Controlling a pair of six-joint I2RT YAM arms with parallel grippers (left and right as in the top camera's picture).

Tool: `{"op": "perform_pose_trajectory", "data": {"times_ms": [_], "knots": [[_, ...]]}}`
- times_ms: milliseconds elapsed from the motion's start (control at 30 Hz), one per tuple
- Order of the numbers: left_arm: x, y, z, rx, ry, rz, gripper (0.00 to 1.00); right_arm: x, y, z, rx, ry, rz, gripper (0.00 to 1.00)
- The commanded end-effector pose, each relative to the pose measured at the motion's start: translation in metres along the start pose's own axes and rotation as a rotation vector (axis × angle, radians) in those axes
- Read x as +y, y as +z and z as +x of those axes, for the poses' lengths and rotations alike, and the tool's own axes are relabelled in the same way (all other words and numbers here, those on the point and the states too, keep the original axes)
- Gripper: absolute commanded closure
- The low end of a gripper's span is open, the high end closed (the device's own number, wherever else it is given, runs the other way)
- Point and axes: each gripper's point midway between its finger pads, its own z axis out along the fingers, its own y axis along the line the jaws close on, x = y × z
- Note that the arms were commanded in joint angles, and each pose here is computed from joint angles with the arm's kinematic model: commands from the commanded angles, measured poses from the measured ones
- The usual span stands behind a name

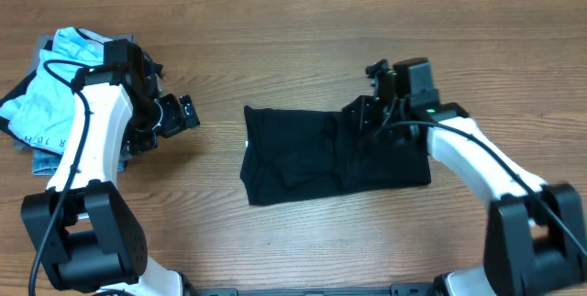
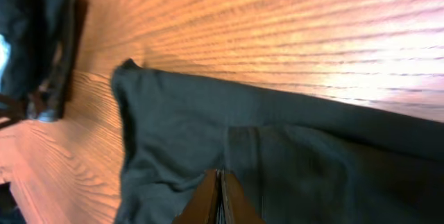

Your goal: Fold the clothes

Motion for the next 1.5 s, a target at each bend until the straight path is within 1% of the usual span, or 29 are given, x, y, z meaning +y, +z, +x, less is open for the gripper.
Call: {"op": "perform_pose_trajectory", "data": {"times_ms": [0, 167, 233, 333, 433, 533, 667, 733, 867, 967, 1133, 1267, 1367, 1467], "knots": [[0.004, 0.003, 0.001, 0.009, -0.016, -0.015, 0.00, -0.010, 0.032, 0.022, 0.079, 0.020, 0.020, 0.96], [0.005, 0.003, 0.001, 0.009, -0.016, -0.016, 0.00, -0.014, 0.084, 0.057, 0.179, 0.000, 0.016, 0.96], [0.004, 0.003, 0.001, 0.009, -0.016, -0.015, 0.00, -0.016, 0.093, 0.063, 0.194, -0.004, 0.015, 0.96], [0.004, 0.003, 0.001, 0.009, -0.016, -0.015, 0.00, -0.010, 0.091, 0.057, 0.185, -0.005, -0.010, 0.96], [0.004, 0.003, 0.001, 0.009, -0.016, -0.015, 0.00, 0.011, 0.071, 0.028, 0.134, -0.013, -0.079, 0.96], [0.004, 0.003, 0.001, 0.009, -0.016, -0.015, 0.00, 0.021, 0.036, -0.007, 0.069, -0.013, -0.076, 0.96], [0.004, 0.003, 0.001, 0.009, -0.016, -0.015, 0.00, 0.007, -0.018, -0.045, -0.039, 0.036, 0.011, 0.96], [0.004, 0.003, 0.001, 0.009, -0.016, -0.015, 0.00, -0.009, -0.036, -0.051, -0.070, 0.069, 0.060, 0.96], [0.004, 0.003, 0.001, 0.009, -0.016, -0.015, 0.00, -0.043, -0.048, -0.039, -0.027, 0.114, 0.142, 0.96], [0.004, 0.003, 0.001, 0.009, -0.016, -0.015, 0.00, -0.072, -0.041, -0.013, 0.040, 0.153, 0.244, 0.96], [0.004, 0.003, 0.001, 0.009, -0.016, -0.015, 0.00, -0.115, -0.028, 0.024, 0.079, 0.180, 0.381, 0.96], [0.004, 0.003, 0.001, 0.009, -0.016, -0.015, 0.00, -0.136, -0.014, 0.043, 0.063, 0.175, 0.411, 0.91], [0.004, 0.003, 0.001, 0.009, -0.016, -0.015, 0.00, -0.136, -0.011, 0.042, 0.056, 0.178, 0.398, 0.91], [0.004, 0.003, 0.001, 0.009, -0.016, -0.015, 0.00, -0.124, -0.015, 0.026, 0.026, 0.161, 0.366, 0.91]]}}
